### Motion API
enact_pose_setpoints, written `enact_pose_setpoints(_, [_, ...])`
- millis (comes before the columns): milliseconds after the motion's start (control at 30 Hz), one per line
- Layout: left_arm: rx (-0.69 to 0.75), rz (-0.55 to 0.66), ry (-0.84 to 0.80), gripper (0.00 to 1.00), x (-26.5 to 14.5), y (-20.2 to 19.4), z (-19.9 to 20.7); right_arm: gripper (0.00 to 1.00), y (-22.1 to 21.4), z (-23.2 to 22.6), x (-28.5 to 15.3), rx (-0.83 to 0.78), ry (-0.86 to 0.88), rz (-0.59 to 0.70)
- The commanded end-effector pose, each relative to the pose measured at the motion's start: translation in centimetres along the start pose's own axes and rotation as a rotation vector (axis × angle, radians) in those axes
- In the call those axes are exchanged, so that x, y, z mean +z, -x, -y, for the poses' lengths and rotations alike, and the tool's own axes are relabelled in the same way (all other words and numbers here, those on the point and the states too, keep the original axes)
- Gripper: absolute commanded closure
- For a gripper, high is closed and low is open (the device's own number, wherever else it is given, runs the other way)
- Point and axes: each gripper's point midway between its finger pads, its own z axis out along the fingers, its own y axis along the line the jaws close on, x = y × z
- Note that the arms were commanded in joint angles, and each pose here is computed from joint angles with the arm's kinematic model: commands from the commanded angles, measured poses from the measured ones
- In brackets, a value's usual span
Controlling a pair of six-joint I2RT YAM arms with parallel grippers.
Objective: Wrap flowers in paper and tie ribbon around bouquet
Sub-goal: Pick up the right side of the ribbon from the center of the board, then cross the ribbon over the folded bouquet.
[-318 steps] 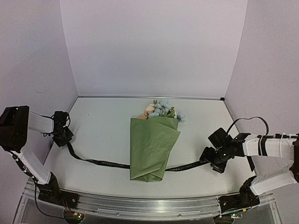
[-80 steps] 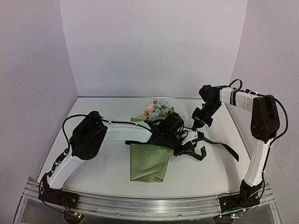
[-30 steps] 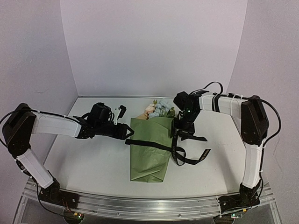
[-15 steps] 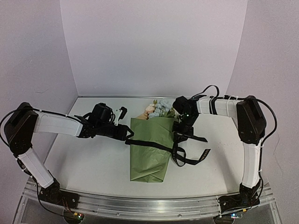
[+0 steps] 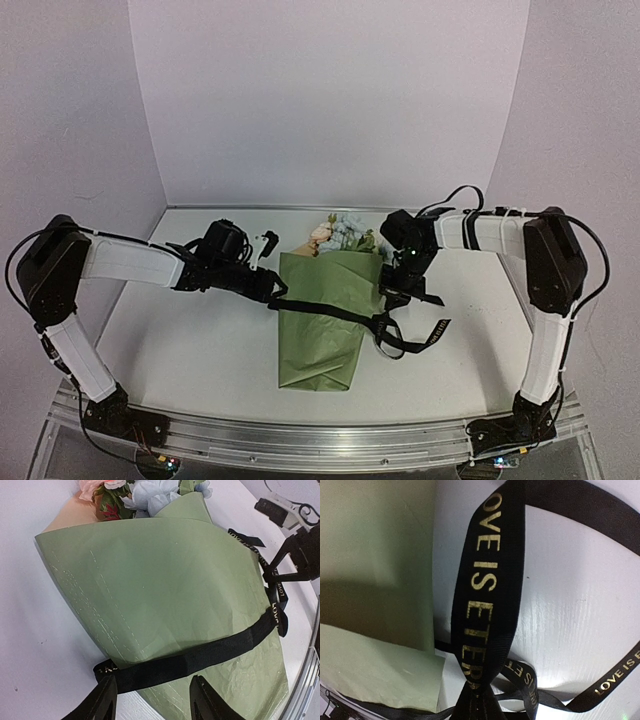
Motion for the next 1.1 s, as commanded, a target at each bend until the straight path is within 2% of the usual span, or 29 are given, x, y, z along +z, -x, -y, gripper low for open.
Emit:
enact_pose_setpoints(0, [0.111, -0.038, -0.017, 0.49, 0.3, 0.4, 0.5, 1.0, 0.6, -0.1, -4.1, -0.046, 0.034, 0.105])
enact_pose_setpoints(233, [0.188, -0.087, -0.063, 0.45, 0.7, -1.1, 0.9, 1.0, 1.4, -1.7, -8.4, -0.149, 0.077, 0.181])
enact_pose_setpoints(533, [0.21, -0.093, 0.01, 0.42, 1.2, -2.3, -0.8, 1.0, 2.5, -7.9, -13.3, -0.237, 0.263, 0.19])
enact_pose_setpoints(1067, [0.236, -0.126, -0.043, 0.38, 2.9, -3.6, -0.6, 1.0, -3.2, -16.6, -17.7, -0.482, 0.584, 0.084])
